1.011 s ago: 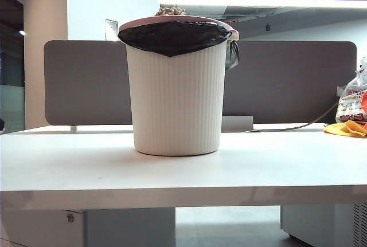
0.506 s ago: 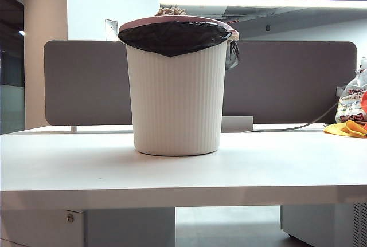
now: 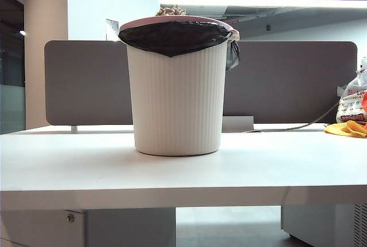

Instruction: Pick up all the trash on the table and put it in the trash can.

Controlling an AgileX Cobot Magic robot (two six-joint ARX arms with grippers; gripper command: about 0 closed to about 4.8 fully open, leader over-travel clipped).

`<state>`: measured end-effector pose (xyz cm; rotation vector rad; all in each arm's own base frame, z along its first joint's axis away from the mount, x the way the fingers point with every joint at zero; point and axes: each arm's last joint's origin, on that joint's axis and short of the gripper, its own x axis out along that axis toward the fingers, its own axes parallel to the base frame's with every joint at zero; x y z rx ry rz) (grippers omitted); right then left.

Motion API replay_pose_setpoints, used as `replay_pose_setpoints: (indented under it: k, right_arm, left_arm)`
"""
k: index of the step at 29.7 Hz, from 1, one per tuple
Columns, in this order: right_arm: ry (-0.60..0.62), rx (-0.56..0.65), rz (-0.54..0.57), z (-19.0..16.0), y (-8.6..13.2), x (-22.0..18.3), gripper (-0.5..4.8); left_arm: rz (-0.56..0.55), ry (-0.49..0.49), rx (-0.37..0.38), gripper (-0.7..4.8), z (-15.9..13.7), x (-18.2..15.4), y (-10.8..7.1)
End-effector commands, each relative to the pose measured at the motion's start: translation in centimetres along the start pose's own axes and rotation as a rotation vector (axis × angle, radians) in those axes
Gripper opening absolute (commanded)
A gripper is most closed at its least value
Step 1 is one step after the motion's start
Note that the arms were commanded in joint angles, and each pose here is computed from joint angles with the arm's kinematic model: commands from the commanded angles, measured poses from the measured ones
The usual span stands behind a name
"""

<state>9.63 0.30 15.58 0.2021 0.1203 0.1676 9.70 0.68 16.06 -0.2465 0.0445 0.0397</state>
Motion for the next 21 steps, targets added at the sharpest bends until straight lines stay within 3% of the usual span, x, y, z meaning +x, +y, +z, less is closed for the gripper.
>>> replay_pose_setpoints:
  k: [1,21]
  right_arm:
    - [-0.013,-0.003,0.005,0.04,0.01,0.03,0.00]
    - [-0.018,0.000,-0.023,0.08,-0.26,-0.01,0.00]
  left_arm:
    - [-0.007,-0.006,0.004,-0.04,0.06,0.01,-0.03]
    - [-0.007,-0.005,0.004,-0.05,0.05,0.01,-0.04]
